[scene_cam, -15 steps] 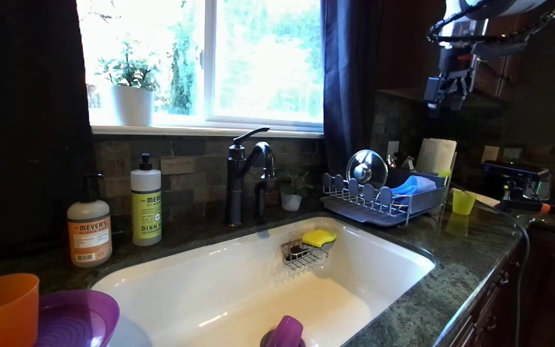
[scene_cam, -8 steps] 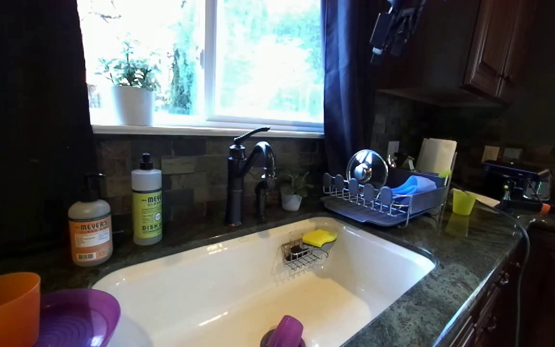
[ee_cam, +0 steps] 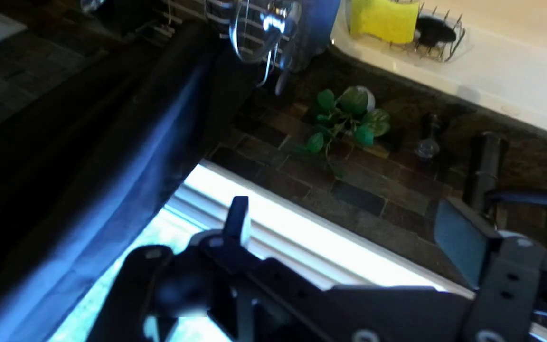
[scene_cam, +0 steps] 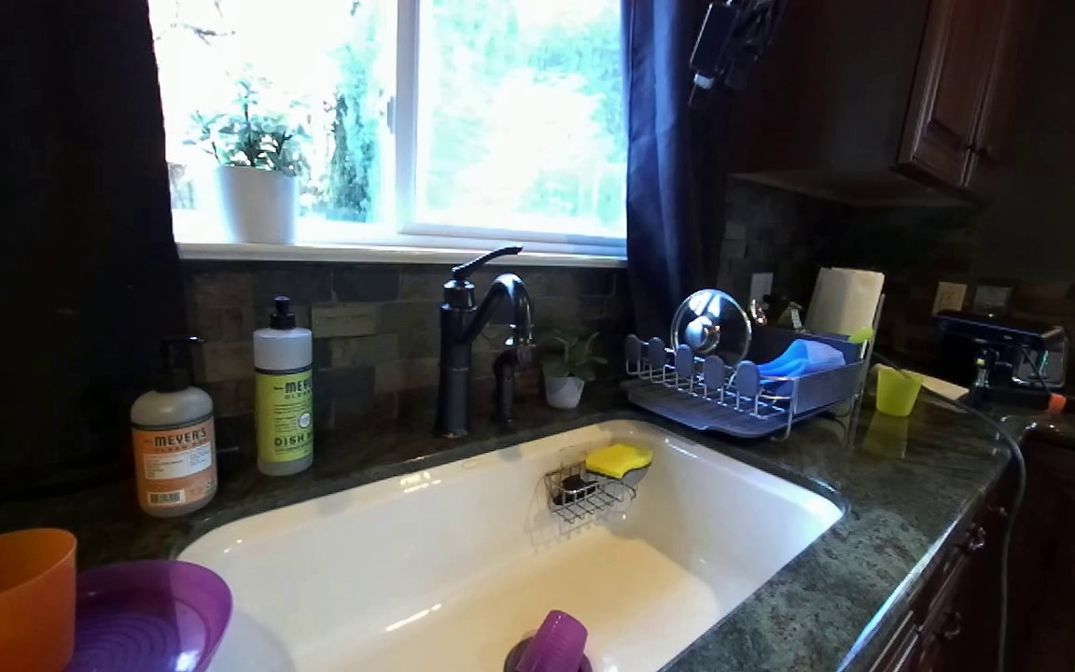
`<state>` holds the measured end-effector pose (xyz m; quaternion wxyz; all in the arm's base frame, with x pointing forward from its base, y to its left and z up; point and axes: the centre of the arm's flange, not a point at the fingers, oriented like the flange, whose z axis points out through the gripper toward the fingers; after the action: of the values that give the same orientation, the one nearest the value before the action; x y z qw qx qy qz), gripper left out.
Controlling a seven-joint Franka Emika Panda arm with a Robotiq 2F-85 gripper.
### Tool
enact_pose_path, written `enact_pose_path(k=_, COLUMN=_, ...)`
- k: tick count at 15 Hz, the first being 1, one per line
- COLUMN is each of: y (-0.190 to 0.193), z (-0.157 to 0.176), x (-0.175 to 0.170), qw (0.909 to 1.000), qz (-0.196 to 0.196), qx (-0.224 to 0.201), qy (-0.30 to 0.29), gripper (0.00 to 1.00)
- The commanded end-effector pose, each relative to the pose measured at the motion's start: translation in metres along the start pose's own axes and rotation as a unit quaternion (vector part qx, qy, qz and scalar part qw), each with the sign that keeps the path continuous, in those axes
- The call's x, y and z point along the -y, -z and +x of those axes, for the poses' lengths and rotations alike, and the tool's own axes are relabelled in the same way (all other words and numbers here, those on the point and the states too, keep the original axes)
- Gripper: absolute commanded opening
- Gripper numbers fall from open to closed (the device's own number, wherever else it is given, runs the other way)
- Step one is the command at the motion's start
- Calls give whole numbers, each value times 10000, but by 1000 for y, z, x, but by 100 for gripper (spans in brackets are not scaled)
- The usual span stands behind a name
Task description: Put the orange cup onto the windowsill
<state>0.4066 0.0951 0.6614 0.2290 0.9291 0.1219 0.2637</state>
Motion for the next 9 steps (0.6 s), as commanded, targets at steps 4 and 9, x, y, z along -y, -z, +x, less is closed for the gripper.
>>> enact_pose_path(k=4, y=28, z=109, x=88, qw=9791, qz=223, qx=-1762, qy=993, gripper=100)
enact_pose_path(k=9, y=21, z=169, x=195, qw=9427, qz=1496, qx=-2607, qy=1446, gripper=100)
